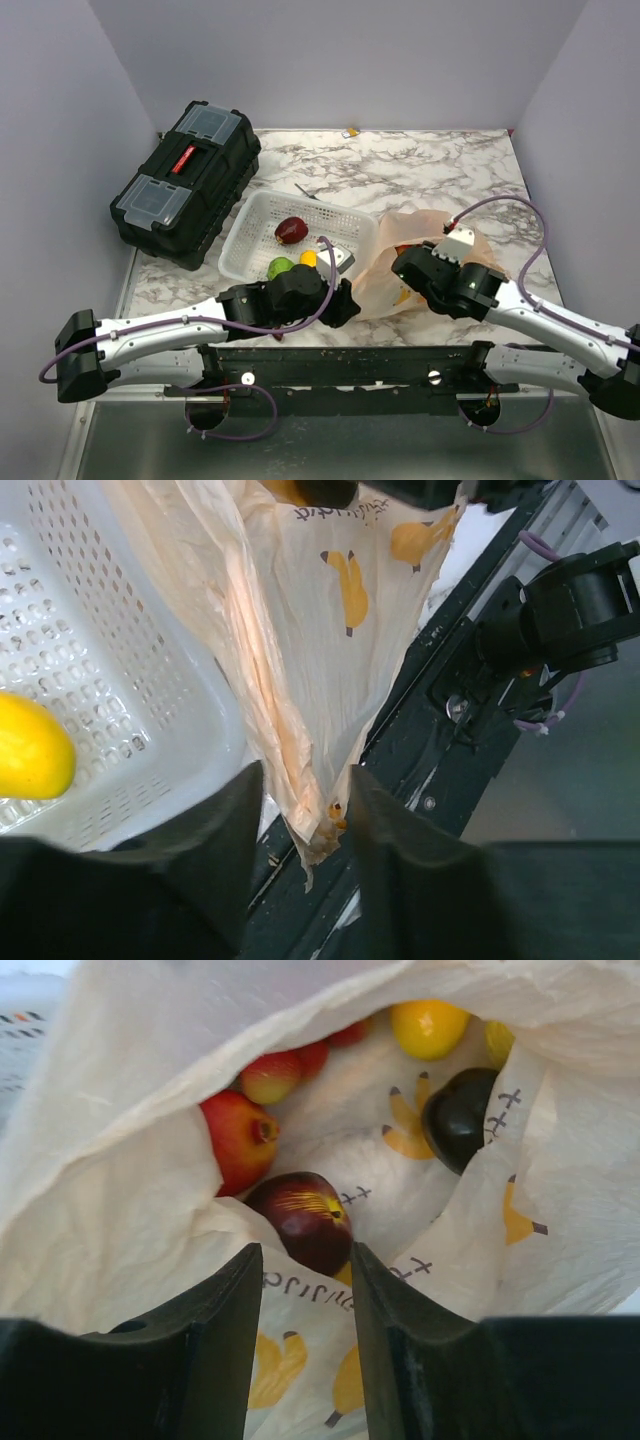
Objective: Take the fake fruits out of the plastic bag
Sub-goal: Take out the fake fruit from the plastic bag.
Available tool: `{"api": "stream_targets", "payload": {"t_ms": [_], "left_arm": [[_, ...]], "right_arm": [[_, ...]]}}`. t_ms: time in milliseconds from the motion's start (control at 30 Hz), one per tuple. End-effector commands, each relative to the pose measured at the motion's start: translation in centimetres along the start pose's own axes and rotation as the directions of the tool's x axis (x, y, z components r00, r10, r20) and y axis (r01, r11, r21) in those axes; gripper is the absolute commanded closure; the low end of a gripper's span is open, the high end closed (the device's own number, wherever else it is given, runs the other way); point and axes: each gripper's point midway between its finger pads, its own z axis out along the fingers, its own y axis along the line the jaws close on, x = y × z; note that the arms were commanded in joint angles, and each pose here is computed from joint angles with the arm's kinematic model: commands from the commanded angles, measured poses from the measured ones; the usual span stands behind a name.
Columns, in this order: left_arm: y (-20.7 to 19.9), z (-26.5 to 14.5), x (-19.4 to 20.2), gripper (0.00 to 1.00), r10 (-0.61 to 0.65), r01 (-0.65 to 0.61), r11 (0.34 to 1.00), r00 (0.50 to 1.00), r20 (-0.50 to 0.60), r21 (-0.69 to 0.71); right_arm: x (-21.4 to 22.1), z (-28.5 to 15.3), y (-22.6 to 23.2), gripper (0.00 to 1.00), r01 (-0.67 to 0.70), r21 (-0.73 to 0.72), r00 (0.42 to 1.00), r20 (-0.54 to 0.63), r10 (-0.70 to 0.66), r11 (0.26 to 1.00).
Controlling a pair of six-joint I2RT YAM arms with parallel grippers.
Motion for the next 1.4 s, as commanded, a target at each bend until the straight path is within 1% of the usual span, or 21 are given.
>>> {"api": "stream_targets", "payload": {"t_ms": [0, 67, 133, 233, 367, 500, 567, 633, 767, 867, 1000, 1100, 1233, 1367], "left_arm": [[-0.9, -0.2, -0.6, 0.7, -0.008, 0.007, 0.999, 1.0, 0.021, 0.042], [-0.7, -0.4, -0.3, 0.82, -0.011, 0.01, 0.999, 1.0, 0.017, 0.037], [-0.6, -0.6, -0.2, 0.91, -0.014, 0.013, 0.999, 1.0, 0.019, 0.036], [-0.5, -0.9, -0.2, 1.0, -0.021, 0.021, 0.999, 0.999, 0.026, 0.036], [-0.5, -1.2, -0.2, 1.0, -0.032, 0.031, 0.999, 0.999, 0.034, 0.039], [-0.7, -1.5, -0.5, 1.0, -0.039, 0.037, 0.998, 0.998, 0.043, 0.049], [-0.9, -1.7, -0.6, 1.0, -0.039, 0.037, 0.998, 0.998, 0.047, 0.057], [-1.0, -1.8, -0.7, 1.0, -0.041, 0.038, 0.997, 0.998, 0.051, 0.061], [-1.0, -1.9, -0.8, 1.0, -0.041, 0.037, 0.997, 0.998, 0.054, 0.064], [-0.9, -1.9, -0.8, 1.0, -0.035, 0.032, 0.998, 0.998, 0.053, 0.061], [-1.0, -1.9, -0.8, 1.0, -0.034, 0.031, 0.998, 0.998, 0.054, 0.061], [-1.0, -1.8, -0.9, 1.0, -0.034, 0.031, 0.997, 0.998, 0.051, 0.064], [-1.2, -1.7, -0.9, 1.0, -0.037, 0.033, 0.997, 0.998, 0.049, 0.068], [-1.2, -1.6, -0.9, 1.0, -0.037, 0.034, 0.997, 0.998, 0.047, 0.067]], "right_arm": [[1.3, 1.8, -2.4, 0.59, -0.027, 0.147, 1.0, 0.013, 0.025, 0.989], [1.6, 2.7, -3.0, 0.61, -0.029, 0.192, 1.0, -0.002, 0.03, 0.981], [1.9, 3.8, -3.2, 0.63, -0.014, 0.204, 0.999, -0.033, 0.021, 0.979], [2.2, 5.4, -2.1, 0.63, -0.024, 0.142, 0.996, -0.086, 0.036, 0.99], [2.5, 7.0, -1.5, 0.62, -0.018, 0.098, 0.991, -0.133, 0.031, 0.995], [3.5, 8.1, -0.8, 0.6, 0.035, 0.064, 0.979, -0.203, -0.022, 0.997], [3.9, 8.1, 0.1, 0.58, 0.06, 0.01, 0.971, -0.233, -0.056, 0.998], [4.2, 7.8, 1.1, 0.51, 0.062, -0.052, 0.964, -0.256, -0.073, 0.997], [5.2, 7.2, 2.3, 0.44, 0.076, -0.131, 0.942, -0.316, -0.114, 0.988], [6.0, 6.9, 2.1, 0.36, 0.095, -0.136, 0.923, -0.358, -0.138, 0.986], [7.1, 6.7, 1.7, 0.35, 0.118, -0.134, 0.9, -0.405, -0.163, 0.984], [8.1, 6.7, 1.7, 0.26, 0.129, -0.152, 0.878, -0.441, -0.185, 0.98], [9.9, 7.1, 1.4, 0.25, 0.149, -0.157, 0.846, -0.49, -0.208, 0.976], [10.9, 8.1, 1.2, 0.2, 0.155, -0.152, 0.844, -0.493, -0.21, 0.976]]}}
